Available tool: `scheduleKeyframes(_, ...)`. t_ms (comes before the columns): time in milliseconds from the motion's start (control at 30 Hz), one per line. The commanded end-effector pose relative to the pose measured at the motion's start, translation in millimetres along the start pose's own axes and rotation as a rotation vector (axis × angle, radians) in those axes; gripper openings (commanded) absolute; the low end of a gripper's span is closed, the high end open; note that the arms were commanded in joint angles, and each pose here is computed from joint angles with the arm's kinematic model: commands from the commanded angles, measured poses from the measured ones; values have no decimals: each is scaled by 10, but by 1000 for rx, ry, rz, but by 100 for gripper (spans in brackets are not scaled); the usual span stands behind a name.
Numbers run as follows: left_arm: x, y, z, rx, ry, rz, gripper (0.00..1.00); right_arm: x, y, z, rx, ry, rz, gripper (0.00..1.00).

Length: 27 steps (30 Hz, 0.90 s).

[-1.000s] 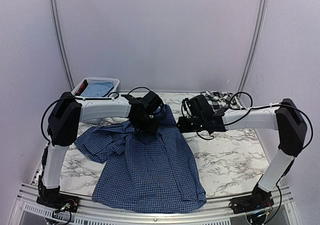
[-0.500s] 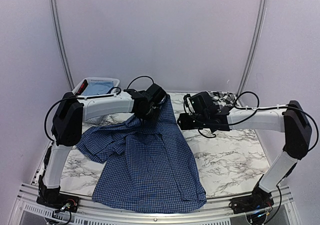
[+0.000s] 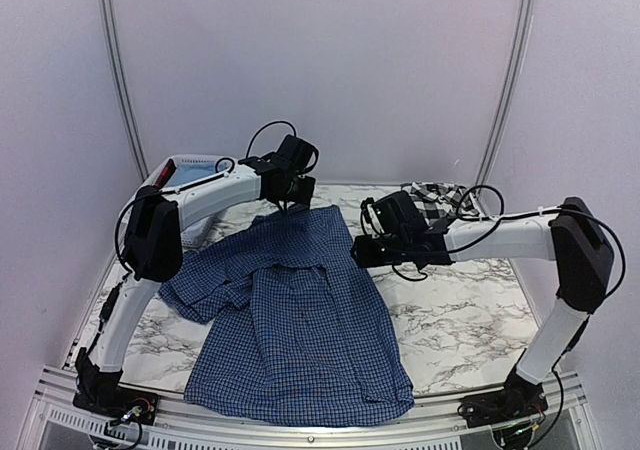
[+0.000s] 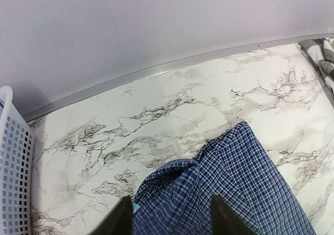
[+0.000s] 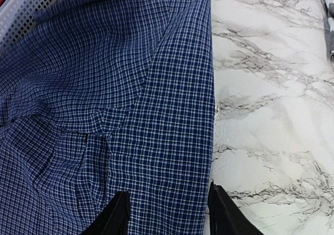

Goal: Fold and stack the long sleeve shirts
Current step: Flatten out the crumpled shirt at the center of the board.

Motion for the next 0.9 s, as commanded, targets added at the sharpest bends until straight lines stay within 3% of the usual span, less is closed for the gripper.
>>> scheduleKeyframes(0, 29, -159, 99, -58, 51, -63, 67, 72, -53, 76, -18, -32, 2, 47)
scheduleKeyframes(133, -217, -299, 177, -73, 78, -96, 85, 67, -65, 83, -30, -32, 3, 47)
scheduleKeyframes(367, -923, -164, 440, -196, 88, -67, 87, 9, -76, 78, -41, -32, -2, 47)
scheduleKeyframes(633, -1676, 725, 772, -393, 41, -4, 84, -149, -26, 34, -43, -48, -9, 47)
scheduleKeyframes(867, -1967, 1634, 960, -509, -76, 76, 81, -191, 5, 30, -47, -67, -1, 47)
Point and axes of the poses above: each gripper's point midway between its finger pads, its own x axis out along the fingers, its own z axis along the line the jaws close on, y = z × x, the point moved 10 cm from there along -x, back along the fingers, and after that the axes turned 10 degrees about x, right-handed, at the moved point
